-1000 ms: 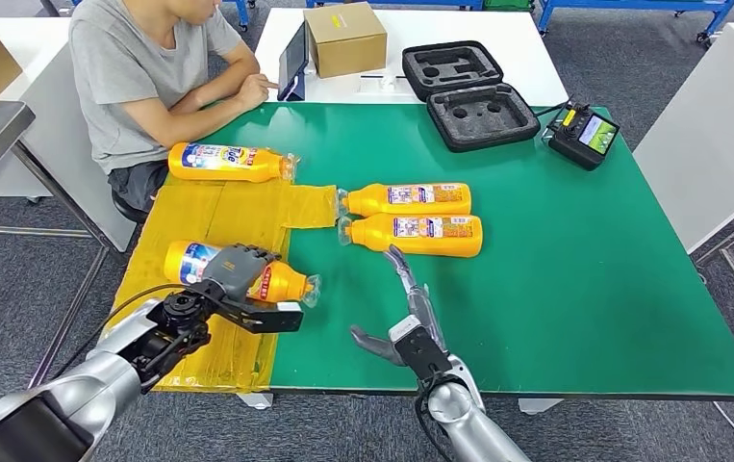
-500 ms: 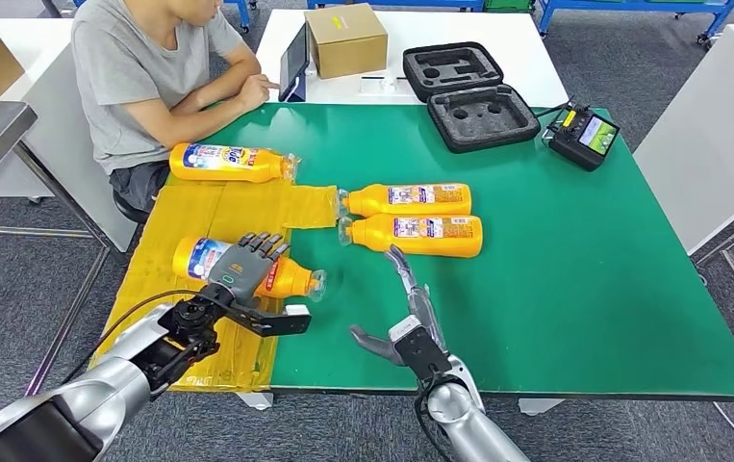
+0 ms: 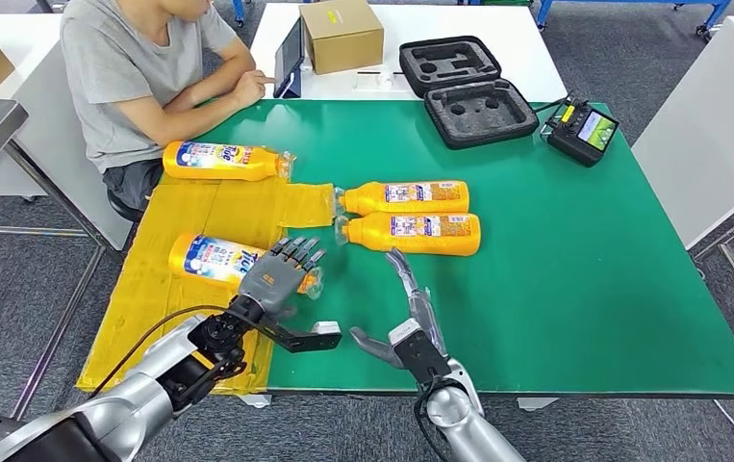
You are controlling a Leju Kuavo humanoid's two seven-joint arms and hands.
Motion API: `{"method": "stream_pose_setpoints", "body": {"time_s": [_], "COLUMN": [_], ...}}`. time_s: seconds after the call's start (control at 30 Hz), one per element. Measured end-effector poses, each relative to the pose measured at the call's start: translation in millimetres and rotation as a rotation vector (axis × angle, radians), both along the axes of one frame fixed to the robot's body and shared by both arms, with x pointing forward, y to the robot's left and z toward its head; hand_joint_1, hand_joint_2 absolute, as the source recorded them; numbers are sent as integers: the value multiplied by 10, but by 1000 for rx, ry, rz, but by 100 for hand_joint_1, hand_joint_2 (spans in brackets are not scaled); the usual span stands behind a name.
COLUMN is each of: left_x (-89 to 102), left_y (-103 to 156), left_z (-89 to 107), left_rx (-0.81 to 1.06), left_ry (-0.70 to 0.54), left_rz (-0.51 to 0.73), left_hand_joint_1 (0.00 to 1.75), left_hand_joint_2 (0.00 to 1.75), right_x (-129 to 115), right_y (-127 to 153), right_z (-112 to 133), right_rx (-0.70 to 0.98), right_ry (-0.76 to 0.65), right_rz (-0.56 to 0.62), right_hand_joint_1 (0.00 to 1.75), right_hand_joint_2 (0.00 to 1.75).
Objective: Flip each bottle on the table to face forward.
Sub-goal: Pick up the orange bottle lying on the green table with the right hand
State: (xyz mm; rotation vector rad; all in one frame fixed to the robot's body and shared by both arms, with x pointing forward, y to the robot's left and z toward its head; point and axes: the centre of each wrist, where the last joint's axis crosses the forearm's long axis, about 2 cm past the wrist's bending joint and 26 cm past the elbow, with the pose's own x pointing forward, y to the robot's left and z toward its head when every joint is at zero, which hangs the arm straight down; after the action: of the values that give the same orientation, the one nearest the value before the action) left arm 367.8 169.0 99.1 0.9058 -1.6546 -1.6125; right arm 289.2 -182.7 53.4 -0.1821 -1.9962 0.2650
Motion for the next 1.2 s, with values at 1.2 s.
{"method": "stream_pose_setpoints", "body": {"time_s": [1.2], "left_x": [-891], "left_y": [66], "left_z": [455], "left_rx": [-1172], "left_ry": [90], "left_rz": [-388], "left_hand_joint_1": [0], "left_hand_joint_2": [175], "right_x": [-269], "right_y": [-277], "right_z": [104], "right_rx": [-51], "right_ry": [-141], "right_rz": [-186], "right_hand_joint_1": [0], "right_hand_joint_2": [131]}}
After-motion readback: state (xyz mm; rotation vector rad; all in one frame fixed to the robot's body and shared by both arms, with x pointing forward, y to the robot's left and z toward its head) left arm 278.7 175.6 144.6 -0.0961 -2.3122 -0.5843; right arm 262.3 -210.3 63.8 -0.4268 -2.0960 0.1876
